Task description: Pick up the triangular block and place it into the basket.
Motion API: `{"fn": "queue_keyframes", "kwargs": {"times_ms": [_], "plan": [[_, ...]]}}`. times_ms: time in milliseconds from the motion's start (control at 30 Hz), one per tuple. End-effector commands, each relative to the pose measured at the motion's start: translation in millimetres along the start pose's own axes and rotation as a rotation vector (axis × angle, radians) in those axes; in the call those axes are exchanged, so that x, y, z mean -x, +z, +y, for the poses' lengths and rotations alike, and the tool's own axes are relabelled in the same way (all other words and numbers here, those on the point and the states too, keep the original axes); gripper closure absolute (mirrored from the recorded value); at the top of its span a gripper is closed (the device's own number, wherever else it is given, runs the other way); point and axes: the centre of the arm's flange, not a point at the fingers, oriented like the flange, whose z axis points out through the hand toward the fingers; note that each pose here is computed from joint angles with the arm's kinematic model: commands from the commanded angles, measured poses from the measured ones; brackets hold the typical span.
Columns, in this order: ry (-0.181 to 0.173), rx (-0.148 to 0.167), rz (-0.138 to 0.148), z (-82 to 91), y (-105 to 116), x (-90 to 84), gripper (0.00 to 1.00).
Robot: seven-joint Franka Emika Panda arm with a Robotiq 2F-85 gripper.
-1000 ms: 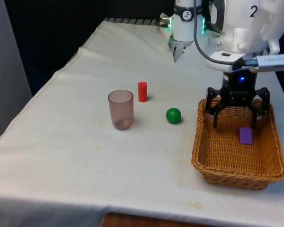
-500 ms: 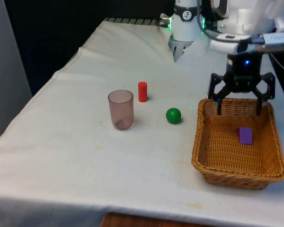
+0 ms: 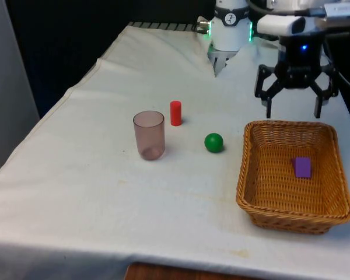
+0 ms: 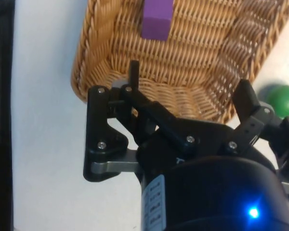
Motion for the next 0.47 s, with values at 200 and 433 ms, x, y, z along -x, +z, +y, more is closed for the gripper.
{"fn": "queue_keyframes", "kwargs": {"times_ms": [200, 433], "plan": [[-0.002, 0.007, -0.004, 13.5, -11.9, 15.7, 0.0], [-0.005, 0.002, 0.003, 17.2, -18.8, 26.1, 0.0]]}}
